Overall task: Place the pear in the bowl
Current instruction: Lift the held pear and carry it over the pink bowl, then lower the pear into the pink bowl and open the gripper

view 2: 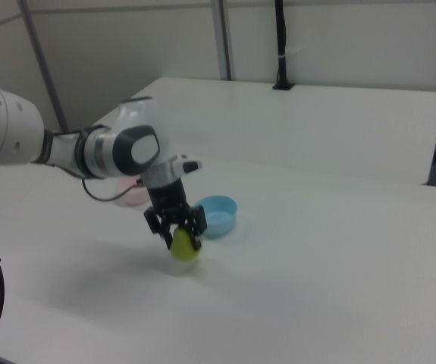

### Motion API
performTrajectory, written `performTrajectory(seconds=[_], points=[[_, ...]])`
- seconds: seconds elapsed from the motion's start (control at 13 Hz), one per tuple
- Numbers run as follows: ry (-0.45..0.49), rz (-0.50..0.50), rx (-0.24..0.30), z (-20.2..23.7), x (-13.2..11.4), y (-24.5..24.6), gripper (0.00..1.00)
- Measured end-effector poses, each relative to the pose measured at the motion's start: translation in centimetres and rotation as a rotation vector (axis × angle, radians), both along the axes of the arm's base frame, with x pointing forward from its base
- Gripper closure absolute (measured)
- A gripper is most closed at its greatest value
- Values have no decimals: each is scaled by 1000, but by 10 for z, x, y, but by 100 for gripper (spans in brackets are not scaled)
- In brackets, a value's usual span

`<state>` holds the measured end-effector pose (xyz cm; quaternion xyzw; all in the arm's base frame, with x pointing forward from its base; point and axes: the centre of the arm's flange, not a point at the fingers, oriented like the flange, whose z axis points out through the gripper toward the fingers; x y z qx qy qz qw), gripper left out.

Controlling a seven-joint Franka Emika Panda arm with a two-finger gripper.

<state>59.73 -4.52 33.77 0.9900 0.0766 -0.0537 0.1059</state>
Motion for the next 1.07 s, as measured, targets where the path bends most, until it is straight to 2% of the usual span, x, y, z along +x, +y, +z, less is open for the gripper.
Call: performTrajectory(seconds=[0.23, 0.46, 0.77, 0.84, 1.07], points=[[-56, -55, 81, 73, 25, 16, 29], [-117, -60, 187, 132, 44, 69, 29], [-174, -130, 188, 121, 84, 137, 29], [-215, -145, 193, 114, 95, 156, 29], [-285, -154, 203, 67, 112, 211, 29]])
